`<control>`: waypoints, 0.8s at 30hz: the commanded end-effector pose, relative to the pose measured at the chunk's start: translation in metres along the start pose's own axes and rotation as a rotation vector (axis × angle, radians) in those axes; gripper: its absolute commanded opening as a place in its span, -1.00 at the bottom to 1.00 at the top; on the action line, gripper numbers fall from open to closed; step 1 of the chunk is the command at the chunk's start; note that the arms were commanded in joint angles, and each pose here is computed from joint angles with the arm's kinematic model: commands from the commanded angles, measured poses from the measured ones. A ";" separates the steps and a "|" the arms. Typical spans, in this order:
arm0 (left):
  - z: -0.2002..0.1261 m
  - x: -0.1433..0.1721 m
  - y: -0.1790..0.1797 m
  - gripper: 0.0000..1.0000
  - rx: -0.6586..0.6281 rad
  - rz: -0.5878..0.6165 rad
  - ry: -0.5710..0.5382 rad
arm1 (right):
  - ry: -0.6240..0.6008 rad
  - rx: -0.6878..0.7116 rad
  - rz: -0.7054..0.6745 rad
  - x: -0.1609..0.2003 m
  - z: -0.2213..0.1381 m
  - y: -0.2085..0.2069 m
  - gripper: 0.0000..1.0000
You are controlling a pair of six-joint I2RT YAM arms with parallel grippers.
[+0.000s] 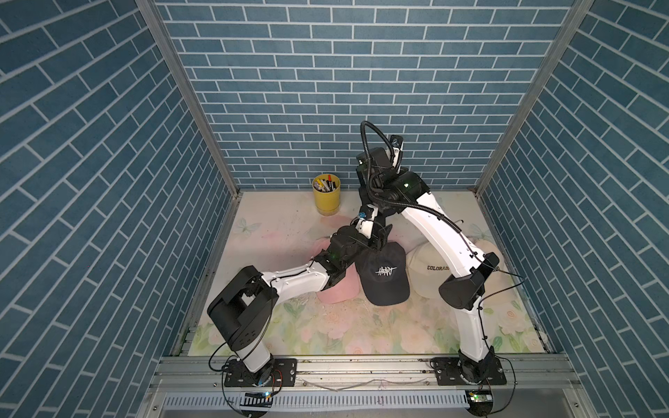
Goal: Open the adjustable buckle of the baseball cap
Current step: Place the baseball cap at the center of the board.
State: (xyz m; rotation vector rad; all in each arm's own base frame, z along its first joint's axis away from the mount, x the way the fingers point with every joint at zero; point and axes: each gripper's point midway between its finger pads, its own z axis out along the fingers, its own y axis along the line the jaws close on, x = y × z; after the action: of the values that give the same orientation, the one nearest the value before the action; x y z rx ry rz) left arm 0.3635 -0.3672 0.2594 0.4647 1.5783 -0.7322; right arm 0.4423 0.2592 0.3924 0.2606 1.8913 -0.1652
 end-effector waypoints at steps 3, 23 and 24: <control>0.004 -0.018 -0.002 0.30 -0.006 -0.036 -0.057 | -0.028 0.051 0.048 -0.007 -0.007 -0.014 -1.00; -0.040 -0.037 0.044 -1.00 -0.152 0.036 -0.056 | 0.047 -0.238 -0.057 0.002 0.010 0.015 -0.58; -0.044 -0.038 0.046 -1.00 -0.144 0.029 -0.044 | 0.051 -0.286 -0.063 0.000 0.010 0.018 -0.30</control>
State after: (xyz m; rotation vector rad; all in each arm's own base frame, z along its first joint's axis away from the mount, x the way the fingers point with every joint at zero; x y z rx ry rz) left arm 0.3722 -0.3153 0.2733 0.3672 1.5962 -0.5898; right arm 0.4532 0.2719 0.3559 0.0693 1.9941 -0.1072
